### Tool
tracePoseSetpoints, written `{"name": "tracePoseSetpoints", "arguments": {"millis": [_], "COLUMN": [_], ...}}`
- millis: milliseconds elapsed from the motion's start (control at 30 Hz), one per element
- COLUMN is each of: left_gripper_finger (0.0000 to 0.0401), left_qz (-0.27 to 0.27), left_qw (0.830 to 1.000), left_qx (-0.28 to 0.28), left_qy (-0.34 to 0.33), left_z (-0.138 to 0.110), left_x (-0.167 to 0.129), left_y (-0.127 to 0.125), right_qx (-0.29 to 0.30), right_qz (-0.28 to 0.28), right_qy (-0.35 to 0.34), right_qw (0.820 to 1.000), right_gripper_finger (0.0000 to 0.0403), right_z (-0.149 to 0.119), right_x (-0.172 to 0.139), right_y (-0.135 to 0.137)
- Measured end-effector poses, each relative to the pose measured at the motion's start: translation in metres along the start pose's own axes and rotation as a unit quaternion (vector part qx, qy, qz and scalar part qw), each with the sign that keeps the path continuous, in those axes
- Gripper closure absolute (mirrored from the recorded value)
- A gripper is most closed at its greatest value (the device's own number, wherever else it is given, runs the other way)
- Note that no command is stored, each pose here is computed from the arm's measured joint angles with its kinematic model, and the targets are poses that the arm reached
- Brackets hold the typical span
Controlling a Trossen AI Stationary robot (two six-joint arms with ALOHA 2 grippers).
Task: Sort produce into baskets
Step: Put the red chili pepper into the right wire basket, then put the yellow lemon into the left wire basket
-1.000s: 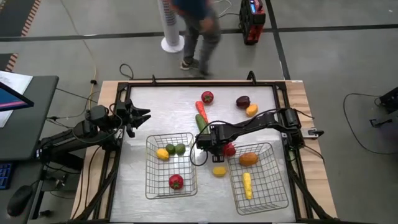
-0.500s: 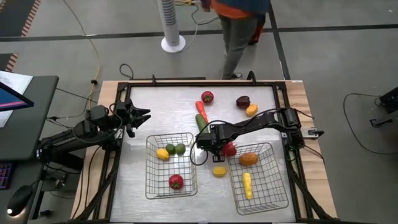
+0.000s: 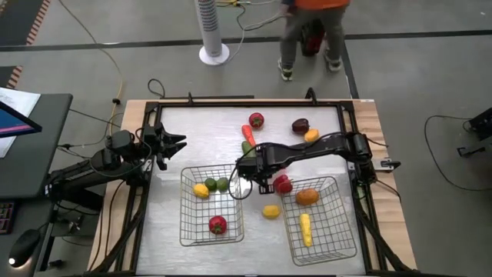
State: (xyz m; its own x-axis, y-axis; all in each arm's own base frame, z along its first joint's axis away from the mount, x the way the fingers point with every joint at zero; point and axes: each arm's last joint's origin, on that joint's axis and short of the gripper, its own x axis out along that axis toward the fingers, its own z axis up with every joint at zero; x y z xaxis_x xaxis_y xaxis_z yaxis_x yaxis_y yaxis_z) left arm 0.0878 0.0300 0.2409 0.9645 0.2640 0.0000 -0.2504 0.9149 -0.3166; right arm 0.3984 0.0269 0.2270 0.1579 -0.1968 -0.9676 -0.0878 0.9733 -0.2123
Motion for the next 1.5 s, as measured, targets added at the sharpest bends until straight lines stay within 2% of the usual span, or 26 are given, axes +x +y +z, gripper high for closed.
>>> {"name": "tracePoseSetpoints", "arguments": {"millis": [367, 600, 767, 933, 1067, 1133, 1267, 1500], "left_gripper_finger": [0.0268, 0.0268, 0.0268, 0.0268, 0.0268, 0.0268, 0.0268, 0.0268], "left_qz": [0.0, 0.0, 0.0, 0.0, 0.0, 0.0, 0.0, 0.0], "left_qw": [1.0, 1.0, 1.0, 1.0, 1.0, 1.0, 1.0, 1.0], "left_qx": [0.002, 0.002, 0.001, 0.0, -0.002, -0.002, -0.006, -0.008], "left_qy": [0.0, 0.0, 0.0, 0.0, 0.0, 0.0, 0.001, 0.001], "left_z": [0.0, 0.0, 0.0, 0.0, 0.0, 0.0, 0.0, 0.0], "left_x": [0.0, 0.0, 0.0, 0.0, 0.0, 0.0, 0.0, 0.0], "left_y": [0.0, 0.0, 0.0, 0.0, 0.0, 0.0, 0.0, 0.0], "right_qx": [0.015, 0.03, 0.034, 0.058, 0.081, 0.071, 0.065, 0.068], "right_qz": [-0.002, -0.007, -0.003, 0.018, 0.082, 0.087, 0.061, 0.051], "right_qy": [0.054, 0.087, 0.056, 0.025, 0.042, 0.044, 0.053, 0.061], "right_qw": [0.998, 0.996, 0.998, 0.998, 0.993, 0.993, 0.995, 0.995], "right_gripper_finger": [0.0374, 0.0374, 0.0369, 0.0368, 0.0362, 0.0356, 0.0333, 0.0251], "right_z": [-0.005, -0.013, -0.012, -0.012, -0.015, -0.017, -0.022, -0.022], "right_x": [-0.041, -0.067, -0.091, -0.111, -0.115, -0.115, -0.109, -0.103], "right_y": [0.002, 0.022, 0.044, 0.064, 0.08, 0.089, 0.099, 0.095]}}
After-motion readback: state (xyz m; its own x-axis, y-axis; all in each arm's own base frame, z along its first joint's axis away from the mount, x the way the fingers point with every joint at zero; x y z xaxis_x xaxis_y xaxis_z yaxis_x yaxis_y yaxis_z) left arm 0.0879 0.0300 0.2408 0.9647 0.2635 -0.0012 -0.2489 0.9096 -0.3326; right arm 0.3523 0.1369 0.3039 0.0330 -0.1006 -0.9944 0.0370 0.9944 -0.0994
